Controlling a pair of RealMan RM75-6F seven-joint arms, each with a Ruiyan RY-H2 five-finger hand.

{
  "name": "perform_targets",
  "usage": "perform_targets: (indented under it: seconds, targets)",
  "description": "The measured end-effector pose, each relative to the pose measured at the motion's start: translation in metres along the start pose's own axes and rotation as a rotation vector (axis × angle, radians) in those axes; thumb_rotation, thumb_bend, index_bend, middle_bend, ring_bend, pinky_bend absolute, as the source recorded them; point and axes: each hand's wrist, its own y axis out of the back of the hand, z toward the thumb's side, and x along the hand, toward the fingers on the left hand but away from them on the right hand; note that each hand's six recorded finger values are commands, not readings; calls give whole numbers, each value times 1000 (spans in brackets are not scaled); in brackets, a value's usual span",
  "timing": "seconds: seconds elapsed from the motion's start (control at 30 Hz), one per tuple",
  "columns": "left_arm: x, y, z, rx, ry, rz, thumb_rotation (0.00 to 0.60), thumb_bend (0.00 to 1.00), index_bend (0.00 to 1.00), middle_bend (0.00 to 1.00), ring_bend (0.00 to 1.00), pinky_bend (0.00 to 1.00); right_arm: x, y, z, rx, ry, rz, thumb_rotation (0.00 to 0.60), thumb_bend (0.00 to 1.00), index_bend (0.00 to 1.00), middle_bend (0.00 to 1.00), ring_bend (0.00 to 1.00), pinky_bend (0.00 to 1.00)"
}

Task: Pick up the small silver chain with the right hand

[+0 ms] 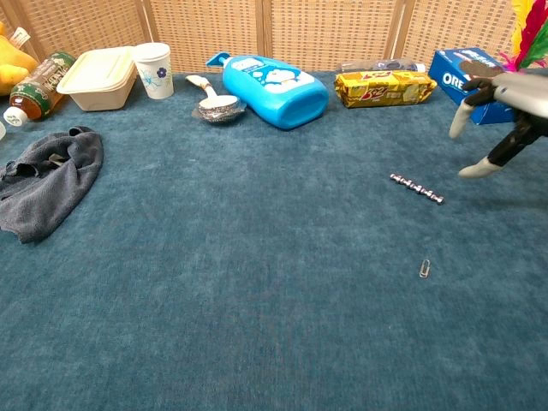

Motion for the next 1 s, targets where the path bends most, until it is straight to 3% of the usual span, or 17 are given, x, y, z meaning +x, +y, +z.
perform_targets:
  seconds: [0.27,1.0]
  targets:
    - [1,2,-3,-10,8,-4,600,206,0,0,0,0,-11,-16,12,-5,-22,37,600,195,505,0,0,0]
    - [4,0,-6,-22,11,-23,600,206,0,0,0,0,-33,-31,47,-33,-82,81,600,249,507,0,0,0]
